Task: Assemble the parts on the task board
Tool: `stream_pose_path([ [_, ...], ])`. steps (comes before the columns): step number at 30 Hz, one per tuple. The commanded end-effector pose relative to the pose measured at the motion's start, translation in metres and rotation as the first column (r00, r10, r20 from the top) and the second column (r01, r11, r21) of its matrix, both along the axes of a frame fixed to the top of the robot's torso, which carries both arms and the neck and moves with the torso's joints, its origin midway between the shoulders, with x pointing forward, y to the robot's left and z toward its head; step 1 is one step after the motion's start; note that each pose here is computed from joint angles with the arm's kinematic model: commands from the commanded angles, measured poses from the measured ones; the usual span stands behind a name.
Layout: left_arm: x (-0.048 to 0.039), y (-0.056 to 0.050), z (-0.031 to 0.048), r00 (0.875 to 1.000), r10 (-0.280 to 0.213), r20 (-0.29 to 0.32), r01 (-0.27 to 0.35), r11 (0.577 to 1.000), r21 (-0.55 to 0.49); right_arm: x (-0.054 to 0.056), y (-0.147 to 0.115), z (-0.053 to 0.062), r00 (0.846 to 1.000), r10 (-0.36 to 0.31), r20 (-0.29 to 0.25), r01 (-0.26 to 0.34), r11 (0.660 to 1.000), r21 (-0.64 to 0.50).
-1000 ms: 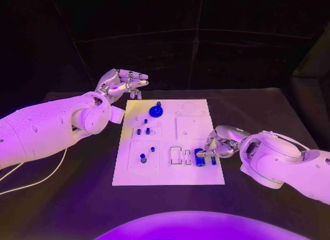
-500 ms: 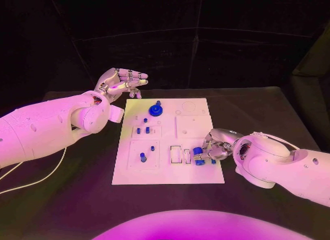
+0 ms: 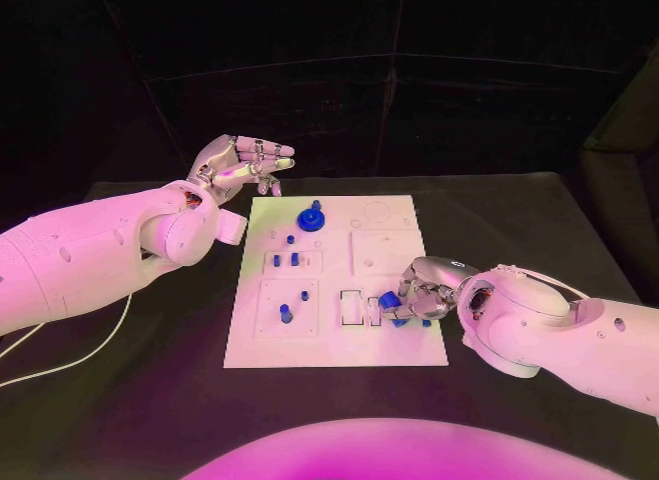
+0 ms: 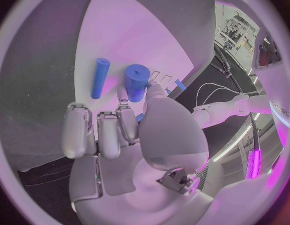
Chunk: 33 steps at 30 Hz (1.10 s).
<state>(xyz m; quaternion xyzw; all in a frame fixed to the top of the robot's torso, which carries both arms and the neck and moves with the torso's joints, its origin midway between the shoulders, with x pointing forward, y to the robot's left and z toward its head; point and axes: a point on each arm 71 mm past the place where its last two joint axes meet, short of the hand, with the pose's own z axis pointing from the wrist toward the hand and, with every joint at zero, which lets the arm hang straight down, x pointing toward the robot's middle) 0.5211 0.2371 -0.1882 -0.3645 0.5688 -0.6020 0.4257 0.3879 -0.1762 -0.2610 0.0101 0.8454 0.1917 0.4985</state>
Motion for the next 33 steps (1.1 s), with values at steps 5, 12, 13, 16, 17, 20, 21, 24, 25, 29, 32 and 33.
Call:
stream_pose_path([
  [5,-0.0003,-0.001,0.0012,1.000,-0.012,-0.001,0.012,1.000,-0.009,-0.004,-0.007,-0.004,0.997,-0.072,-0.011,0.073,0.997,0.022],
  [12,-0.0004,-0.001,0.0012,1.000,-0.012,-0.001,0.012,1.000,-0.009,-0.008,-0.006,0.007,0.993,-0.112,0.033,0.105,0.981,0.162],
  [13,-0.0004,-0.001,0.0012,1.000,-0.013,-0.001,0.013,1.000,-0.009,-0.009,-0.006,0.008,0.993,-0.115,0.040,0.106,0.978,0.179],
  [16,-0.0004,-0.001,0.0012,1.000,-0.013,-0.001,0.013,1.000,-0.009,-0.010,-0.004,0.012,0.991,-0.122,0.053,0.107,0.969,0.221],
  [17,-0.0005,-0.001,0.0012,1.000,-0.013,-0.001,0.013,1.000,-0.009,-0.011,-0.003,0.013,0.991,-0.121,0.054,0.106,0.968,0.229],
  [20,-0.0005,-0.001,0.0012,1.000,-0.012,-0.001,0.012,1.000,-0.009,-0.011,0.000,0.013,0.992,-0.119,0.050,0.104,0.965,0.242],
  [21,-0.0006,-0.001,0.0012,1.000,-0.013,-0.001,0.013,1.000,-0.009,-0.012,0.000,0.013,0.992,-0.119,0.049,0.103,0.964,0.244],
  [24,-0.0007,-0.001,0.0012,1.000,-0.014,-0.001,0.014,1.000,-0.009,-0.012,0.004,0.013,0.993,-0.114,0.042,0.100,0.964,0.248],
  [25,-0.0007,-0.001,0.0012,1.000,-0.014,-0.002,0.014,1.000,-0.009,-0.011,0.005,0.012,0.993,-0.111,0.038,0.099,0.964,0.247],
  [29,-0.0008,-0.001,0.0012,1.000,-0.016,-0.002,0.016,1.000,-0.010,-0.011,0.013,0.010,0.995,-0.096,0.018,0.089,0.966,0.243],
  [32,-0.0008,-0.002,0.0012,1.000,-0.017,-0.002,0.017,1.000,-0.010,-0.011,0.019,0.008,0.996,-0.084,-0.002,0.082,0.970,0.230],
  [33,-0.0008,-0.002,0.0012,1.000,-0.017,-0.002,0.017,1.000,-0.010,-0.010,0.022,0.007,0.997,-0.079,-0.012,0.079,0.972,0.222],
])
